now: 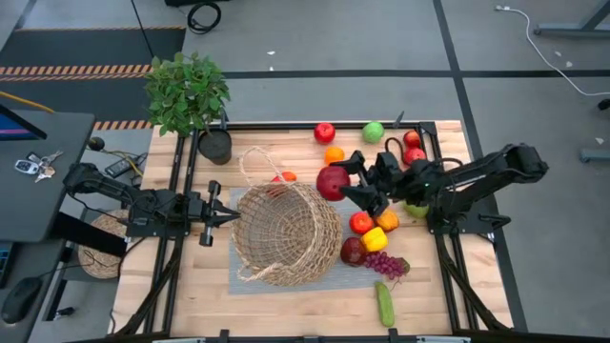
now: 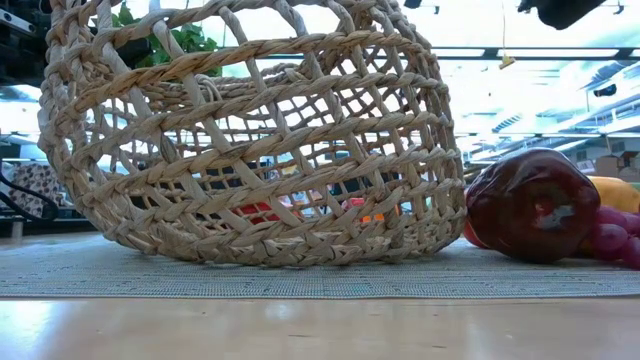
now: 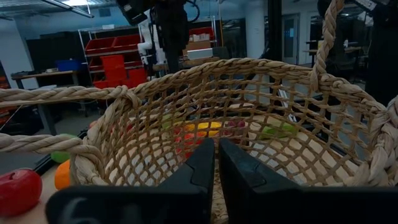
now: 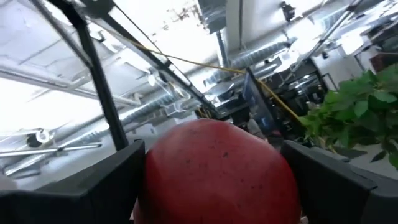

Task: Build produce basket
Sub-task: Put the red pomegranate into the brown woven basket

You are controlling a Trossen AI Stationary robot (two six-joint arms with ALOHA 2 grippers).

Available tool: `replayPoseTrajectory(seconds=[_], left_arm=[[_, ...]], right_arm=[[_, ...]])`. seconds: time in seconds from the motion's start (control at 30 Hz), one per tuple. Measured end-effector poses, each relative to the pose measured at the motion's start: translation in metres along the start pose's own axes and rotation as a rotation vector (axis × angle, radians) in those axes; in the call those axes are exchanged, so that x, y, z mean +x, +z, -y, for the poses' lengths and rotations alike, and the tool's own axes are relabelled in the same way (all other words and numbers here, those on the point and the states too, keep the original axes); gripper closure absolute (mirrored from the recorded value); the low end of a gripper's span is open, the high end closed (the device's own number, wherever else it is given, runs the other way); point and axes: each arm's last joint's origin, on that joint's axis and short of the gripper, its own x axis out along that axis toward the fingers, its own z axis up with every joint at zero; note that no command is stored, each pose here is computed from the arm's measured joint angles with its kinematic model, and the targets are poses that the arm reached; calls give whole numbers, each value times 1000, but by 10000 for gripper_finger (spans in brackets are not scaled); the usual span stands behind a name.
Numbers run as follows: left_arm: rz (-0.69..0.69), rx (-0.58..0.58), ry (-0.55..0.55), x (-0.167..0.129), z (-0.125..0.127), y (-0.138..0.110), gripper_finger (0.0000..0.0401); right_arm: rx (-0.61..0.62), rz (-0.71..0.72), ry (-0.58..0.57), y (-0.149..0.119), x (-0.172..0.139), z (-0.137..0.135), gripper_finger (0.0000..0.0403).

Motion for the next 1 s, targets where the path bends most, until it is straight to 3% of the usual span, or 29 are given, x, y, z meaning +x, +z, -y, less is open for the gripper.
replayPoseTrajectory(seconds=[0.23, 0.63, 0.77, 1.0], left_arm=[[0, 0, 0, 0, 0, 0, 366], [-1, 0, -1, 0, 0, 0, 368], [-1, 0, 0, 0, 0, 0, 365], [-1, 0, 0, 0, 0, 0, 373]], right_arm=[[-82, -86, 19, -22, 48, -14, 36], [-403, -602, -27, -57, 119, -27, 36], [-650, -745, 41, -69, 123, -32, 36], [-1262, -791, 137, -71, 123, -35, 32]])
